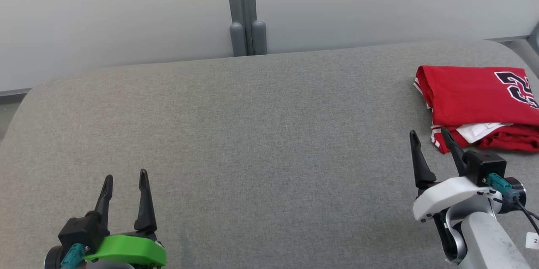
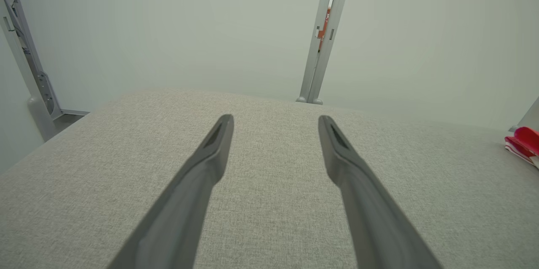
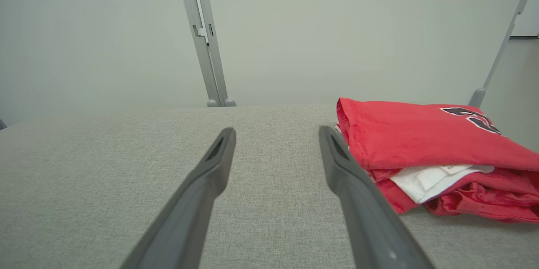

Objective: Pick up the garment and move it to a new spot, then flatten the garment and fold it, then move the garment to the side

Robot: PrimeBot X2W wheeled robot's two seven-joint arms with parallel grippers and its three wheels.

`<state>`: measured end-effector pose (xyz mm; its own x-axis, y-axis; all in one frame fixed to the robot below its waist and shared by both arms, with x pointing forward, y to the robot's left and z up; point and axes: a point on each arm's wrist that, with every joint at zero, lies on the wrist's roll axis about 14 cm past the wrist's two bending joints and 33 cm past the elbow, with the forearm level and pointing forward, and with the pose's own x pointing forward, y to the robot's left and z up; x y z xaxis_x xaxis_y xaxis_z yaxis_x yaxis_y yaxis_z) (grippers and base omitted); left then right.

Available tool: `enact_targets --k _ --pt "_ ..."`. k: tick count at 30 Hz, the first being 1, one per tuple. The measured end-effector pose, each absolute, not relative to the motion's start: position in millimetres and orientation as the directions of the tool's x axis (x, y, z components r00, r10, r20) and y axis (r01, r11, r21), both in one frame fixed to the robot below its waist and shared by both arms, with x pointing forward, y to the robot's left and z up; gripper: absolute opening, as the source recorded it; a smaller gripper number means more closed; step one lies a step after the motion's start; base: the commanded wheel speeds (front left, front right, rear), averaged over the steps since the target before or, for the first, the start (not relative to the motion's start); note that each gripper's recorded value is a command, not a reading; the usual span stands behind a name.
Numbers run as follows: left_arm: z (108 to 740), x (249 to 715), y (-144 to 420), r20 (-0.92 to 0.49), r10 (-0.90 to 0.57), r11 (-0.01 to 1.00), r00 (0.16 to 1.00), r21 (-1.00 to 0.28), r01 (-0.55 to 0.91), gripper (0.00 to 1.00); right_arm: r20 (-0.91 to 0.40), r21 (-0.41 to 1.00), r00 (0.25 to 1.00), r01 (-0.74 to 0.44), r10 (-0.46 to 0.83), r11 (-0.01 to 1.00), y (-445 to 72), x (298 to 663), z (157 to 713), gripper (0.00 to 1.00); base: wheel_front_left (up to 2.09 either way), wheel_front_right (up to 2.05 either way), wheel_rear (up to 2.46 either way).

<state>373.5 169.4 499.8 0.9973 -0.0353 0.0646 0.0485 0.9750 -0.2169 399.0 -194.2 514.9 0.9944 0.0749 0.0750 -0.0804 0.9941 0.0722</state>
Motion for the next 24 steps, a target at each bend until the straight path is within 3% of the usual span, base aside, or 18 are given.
enact_targets --k 24 --pt "496.9 374.1 165.1 0.056 -0.051 0.971 0.997 -0.233 0.063 1.0 0.076 0.062 0.994 -0.078 0.074 0.995 -191.3 393.3 514.2 1.0 0.0 0.0 0.0"
